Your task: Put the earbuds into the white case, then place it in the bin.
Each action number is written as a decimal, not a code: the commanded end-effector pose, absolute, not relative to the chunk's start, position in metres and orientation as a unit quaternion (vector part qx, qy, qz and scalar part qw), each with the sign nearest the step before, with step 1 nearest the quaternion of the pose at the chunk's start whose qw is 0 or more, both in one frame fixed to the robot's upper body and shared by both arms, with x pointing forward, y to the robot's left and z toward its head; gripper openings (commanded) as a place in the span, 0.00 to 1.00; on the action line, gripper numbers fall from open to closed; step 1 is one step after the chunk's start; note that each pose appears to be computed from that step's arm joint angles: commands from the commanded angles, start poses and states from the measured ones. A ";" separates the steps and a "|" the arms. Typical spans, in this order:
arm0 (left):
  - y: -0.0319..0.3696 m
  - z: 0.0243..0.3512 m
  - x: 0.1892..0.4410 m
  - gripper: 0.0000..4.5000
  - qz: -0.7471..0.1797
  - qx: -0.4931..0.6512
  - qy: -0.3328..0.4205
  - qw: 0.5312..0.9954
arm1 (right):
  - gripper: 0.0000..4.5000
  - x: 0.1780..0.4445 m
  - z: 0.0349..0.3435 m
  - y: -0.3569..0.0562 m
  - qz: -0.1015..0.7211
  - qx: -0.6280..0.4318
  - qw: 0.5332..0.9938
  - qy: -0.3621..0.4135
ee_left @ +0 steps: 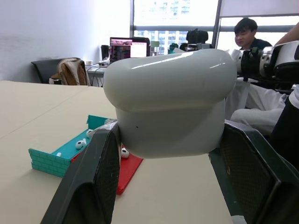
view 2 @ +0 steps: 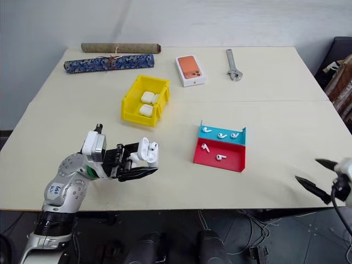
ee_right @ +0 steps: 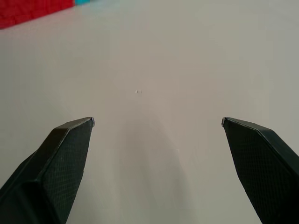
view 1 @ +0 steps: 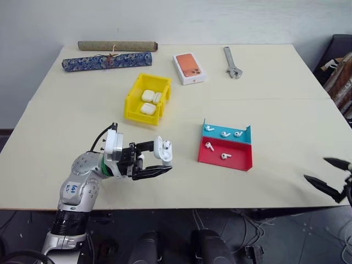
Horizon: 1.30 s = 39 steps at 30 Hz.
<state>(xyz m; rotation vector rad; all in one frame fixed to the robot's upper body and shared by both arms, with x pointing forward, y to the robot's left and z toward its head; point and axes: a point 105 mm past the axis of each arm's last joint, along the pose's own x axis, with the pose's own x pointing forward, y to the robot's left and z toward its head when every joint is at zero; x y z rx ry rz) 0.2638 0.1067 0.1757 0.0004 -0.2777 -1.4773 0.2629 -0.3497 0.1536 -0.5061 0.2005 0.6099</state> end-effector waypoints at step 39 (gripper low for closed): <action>0.095 0.179 0.249 0.62 -0.641 0.019 -0.158 0.751 | 0.49 0.406 0.182 -0.208 0.492 -0.578 0.596 0.262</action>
